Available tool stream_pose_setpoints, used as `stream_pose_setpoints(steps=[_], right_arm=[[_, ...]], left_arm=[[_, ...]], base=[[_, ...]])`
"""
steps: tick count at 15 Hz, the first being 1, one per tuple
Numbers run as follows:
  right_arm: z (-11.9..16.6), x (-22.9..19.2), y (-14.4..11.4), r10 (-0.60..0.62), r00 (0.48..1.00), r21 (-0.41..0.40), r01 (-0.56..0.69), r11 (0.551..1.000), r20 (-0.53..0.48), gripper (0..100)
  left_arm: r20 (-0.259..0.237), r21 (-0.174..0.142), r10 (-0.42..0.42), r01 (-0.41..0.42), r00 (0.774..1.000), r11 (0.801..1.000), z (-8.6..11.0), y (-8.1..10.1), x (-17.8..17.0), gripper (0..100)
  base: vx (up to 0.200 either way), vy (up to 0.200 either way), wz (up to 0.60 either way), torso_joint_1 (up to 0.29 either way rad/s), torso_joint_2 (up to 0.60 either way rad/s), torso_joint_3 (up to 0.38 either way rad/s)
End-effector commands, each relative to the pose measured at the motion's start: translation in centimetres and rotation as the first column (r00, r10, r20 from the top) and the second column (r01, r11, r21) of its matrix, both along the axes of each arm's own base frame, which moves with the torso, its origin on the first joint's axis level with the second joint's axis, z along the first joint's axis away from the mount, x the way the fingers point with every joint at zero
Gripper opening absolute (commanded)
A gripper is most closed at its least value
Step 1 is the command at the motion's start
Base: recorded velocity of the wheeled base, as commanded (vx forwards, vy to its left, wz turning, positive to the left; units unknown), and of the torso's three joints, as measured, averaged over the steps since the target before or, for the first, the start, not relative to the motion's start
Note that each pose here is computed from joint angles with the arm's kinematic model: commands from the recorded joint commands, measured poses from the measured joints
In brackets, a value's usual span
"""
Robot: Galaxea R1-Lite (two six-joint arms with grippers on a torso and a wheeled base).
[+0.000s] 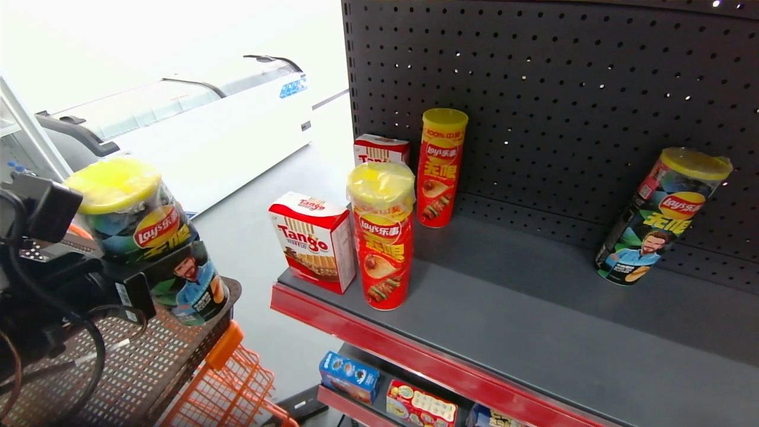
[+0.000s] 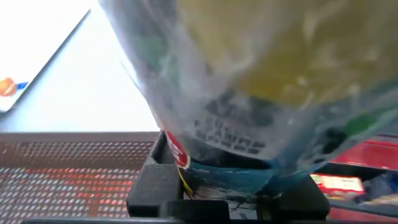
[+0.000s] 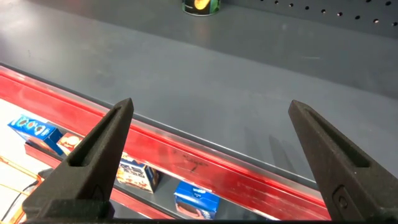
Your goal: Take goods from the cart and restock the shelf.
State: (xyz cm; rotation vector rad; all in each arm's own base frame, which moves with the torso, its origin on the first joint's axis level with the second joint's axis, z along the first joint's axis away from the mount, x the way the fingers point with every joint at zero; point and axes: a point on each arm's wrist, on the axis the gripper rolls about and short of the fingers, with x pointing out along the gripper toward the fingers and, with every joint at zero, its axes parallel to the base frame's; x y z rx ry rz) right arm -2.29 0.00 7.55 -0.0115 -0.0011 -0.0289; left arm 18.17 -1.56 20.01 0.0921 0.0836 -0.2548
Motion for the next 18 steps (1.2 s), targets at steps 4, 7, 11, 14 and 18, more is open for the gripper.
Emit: stream_pose_setpoints(steps=[4,7,11,14,18], right_arm=[[0.0,0.0,0.0,0.000,1.000,-0.001,0.000,1.000,-0.001,100],[0.0,0.0,0.0,0.000,1.000,-0.001,0.000,1.000,-0.001,100],[0.0,0.0,0.0,0.000,1.000,-0.001,0.000,1.000,-0.001,100],[0.0,0.0,0.0,0.003,1.000,-0.004,-0.003,1.000,-0.001,100],[0.0,0.0,0.0,0.004,1.000,-0.004,-0.004,1.000,-0.001,100]], left_arm=[[0.057,-0.007,-0.106,0.107,0.993,0.994,0.2,-1.4,-3.5,0],[0.045,-0.011,-0.153,0.154,0.987,0.988,0.1,-2.0,-3.7,0],[0.007,-0.082,-0.288,0.287,0.958,0.954,0.2,-3.9,-4.8,0],[0.005,-0.080,-0.308,0.308,0.951,0.948,0.1,-4.0,-5.0,0],[-0.006,-0.082,-0.420,0.418,0.908,0.905,-0.6,-4.8,-6.5,0]], base=[[0.000,0.000,0.00,0.000,0.00,0.000],[0.000,0.000,0.00,0.000,0.00,0.000],[0.000,0.000,0.00,0.000,0.00,0.000],[0.000,0.000,0.00,0.000,0.00,0.000],[0.000,0.000,0.00,0.000,0.00,0.000]])
